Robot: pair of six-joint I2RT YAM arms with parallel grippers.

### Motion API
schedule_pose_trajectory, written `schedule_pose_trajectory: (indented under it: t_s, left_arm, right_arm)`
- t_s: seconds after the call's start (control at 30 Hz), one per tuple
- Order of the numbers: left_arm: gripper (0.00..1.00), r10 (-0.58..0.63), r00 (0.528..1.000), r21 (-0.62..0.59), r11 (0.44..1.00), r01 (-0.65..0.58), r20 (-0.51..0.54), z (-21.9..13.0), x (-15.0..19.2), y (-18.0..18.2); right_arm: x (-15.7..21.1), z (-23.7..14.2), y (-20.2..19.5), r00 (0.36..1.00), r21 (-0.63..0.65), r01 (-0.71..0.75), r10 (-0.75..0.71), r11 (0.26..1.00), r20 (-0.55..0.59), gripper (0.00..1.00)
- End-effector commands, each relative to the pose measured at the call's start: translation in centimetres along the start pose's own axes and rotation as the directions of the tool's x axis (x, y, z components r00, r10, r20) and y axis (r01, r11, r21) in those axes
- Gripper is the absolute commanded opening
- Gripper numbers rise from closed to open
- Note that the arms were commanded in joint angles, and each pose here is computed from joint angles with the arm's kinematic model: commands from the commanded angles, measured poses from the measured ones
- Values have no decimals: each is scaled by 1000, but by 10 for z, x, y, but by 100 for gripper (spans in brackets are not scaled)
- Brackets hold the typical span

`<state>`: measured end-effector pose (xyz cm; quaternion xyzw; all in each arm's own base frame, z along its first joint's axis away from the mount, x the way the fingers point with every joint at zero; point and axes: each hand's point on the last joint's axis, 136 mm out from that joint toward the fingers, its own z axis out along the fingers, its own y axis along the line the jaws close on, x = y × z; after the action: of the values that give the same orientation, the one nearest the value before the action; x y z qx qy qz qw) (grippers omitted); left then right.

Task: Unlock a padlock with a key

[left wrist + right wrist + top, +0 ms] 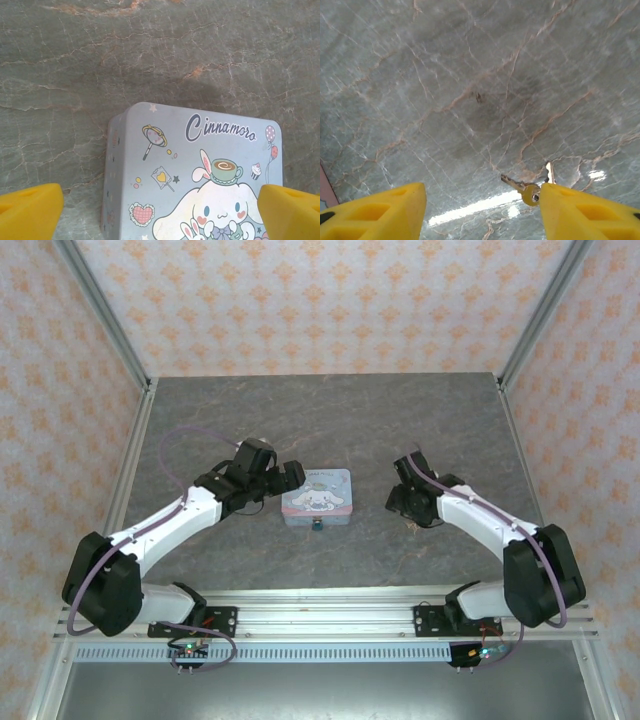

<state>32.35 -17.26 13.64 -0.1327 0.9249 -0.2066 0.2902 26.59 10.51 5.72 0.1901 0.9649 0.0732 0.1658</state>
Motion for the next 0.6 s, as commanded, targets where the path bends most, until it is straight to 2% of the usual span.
schedule_pose_trajectory:
  t_s: [0.0,0.1,0.27,0.4,0.57]
  left_arm:
    - [100,-10,1000,28,1000,10,-4,0,3,-4]
    - [100,-25,1000,32,999,25,-15,6,8,-2]
    - [100,-42,999,51,998,44,-33,15,18,-5]
    - [100,-46,998,60,997,49,-45,22,21,-9]
    - [100,-65,996,72,995,69,-55,31,23,-14]
  right_arm:
    - [2,-3,23,998,-137,-62,60,989,-15,58]
    - [8,-8,45,989,-284,-147,139,948,-47,54]
    - [6,-25,80,972,-465,-230,228,855,-61,52]
    - [1,-36,110,974,-523,-217,216,824,-64,52]
    - [1,-31,137,981,-533,-192,180,824,-77,51]
